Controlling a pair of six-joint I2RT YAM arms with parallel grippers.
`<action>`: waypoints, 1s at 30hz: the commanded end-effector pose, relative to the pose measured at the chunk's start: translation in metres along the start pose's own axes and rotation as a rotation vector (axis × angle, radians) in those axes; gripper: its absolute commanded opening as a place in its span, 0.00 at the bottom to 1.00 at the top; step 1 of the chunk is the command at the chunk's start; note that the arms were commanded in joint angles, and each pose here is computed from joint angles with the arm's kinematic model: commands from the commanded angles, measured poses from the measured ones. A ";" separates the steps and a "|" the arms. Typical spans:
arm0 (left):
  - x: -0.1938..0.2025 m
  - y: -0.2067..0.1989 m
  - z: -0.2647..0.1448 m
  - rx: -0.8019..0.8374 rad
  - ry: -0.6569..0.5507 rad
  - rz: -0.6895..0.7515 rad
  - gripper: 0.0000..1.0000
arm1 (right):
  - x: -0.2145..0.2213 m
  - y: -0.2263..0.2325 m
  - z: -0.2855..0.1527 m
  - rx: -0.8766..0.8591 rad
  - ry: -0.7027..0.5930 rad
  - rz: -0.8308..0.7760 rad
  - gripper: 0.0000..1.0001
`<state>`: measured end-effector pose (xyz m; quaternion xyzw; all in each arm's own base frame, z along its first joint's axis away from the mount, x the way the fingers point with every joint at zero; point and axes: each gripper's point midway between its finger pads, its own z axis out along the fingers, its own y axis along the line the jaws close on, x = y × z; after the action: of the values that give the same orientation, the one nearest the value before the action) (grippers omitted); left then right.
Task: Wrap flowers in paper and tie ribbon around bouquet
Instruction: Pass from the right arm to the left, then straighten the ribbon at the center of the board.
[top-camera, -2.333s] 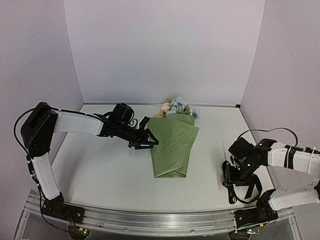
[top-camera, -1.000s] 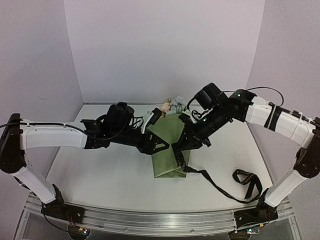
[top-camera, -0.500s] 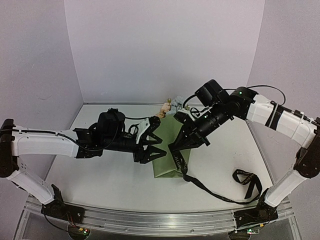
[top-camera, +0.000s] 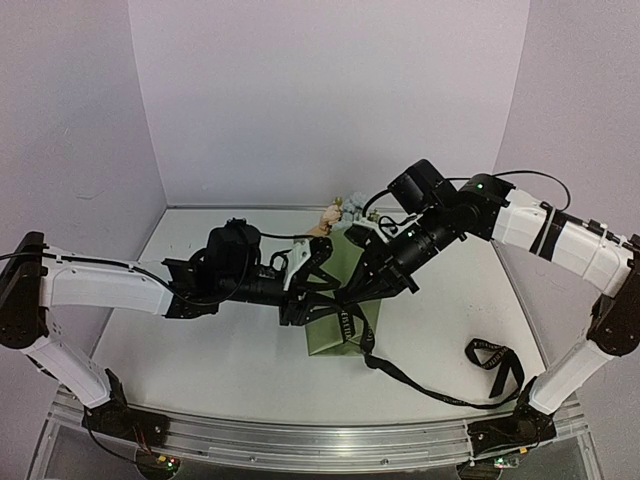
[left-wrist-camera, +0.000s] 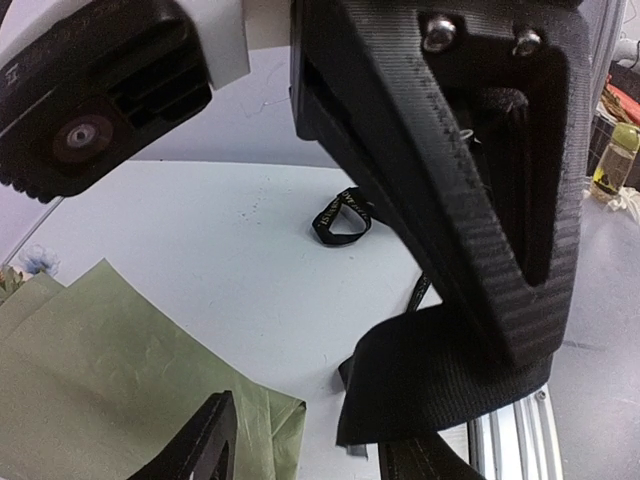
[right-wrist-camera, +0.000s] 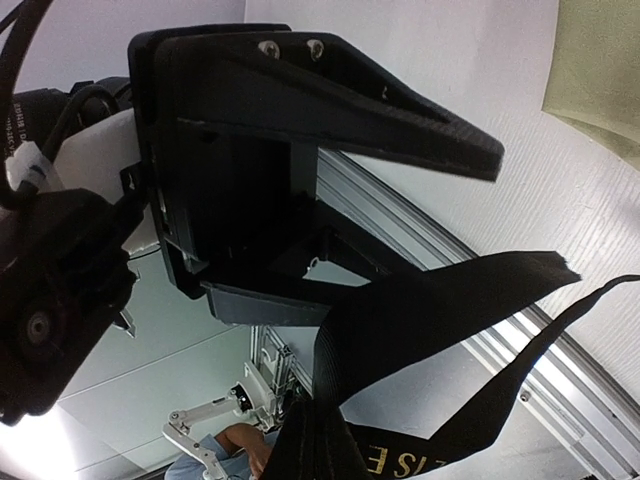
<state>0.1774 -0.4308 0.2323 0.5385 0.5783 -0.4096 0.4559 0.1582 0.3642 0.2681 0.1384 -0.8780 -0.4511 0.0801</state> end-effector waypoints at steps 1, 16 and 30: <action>-0.037 -0.007 0.002 0.052 -0.142 -0.039 0.48 | -0.001 0.001 0.001 0.006 -0.007 -0.033 0.00; -0.002 0.058 -0.042 -0.430 -0.169 -0.373 0.00 | -0.003 -0.057 -0.004 0.219 -0.126 -0.019 0.42; 0.123 0.104 -0.285 -1.645 0.022 -0.742 0.00 | 0.056 -0.284 -0.105 0.823 -0.475 0.455 0.65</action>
<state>0.2674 -0.2187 0.2078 -0.0293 0.8340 -0.1432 0.5321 0.1890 0.1791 0.1239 -0.0738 -0.9784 -0.1866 -0.0502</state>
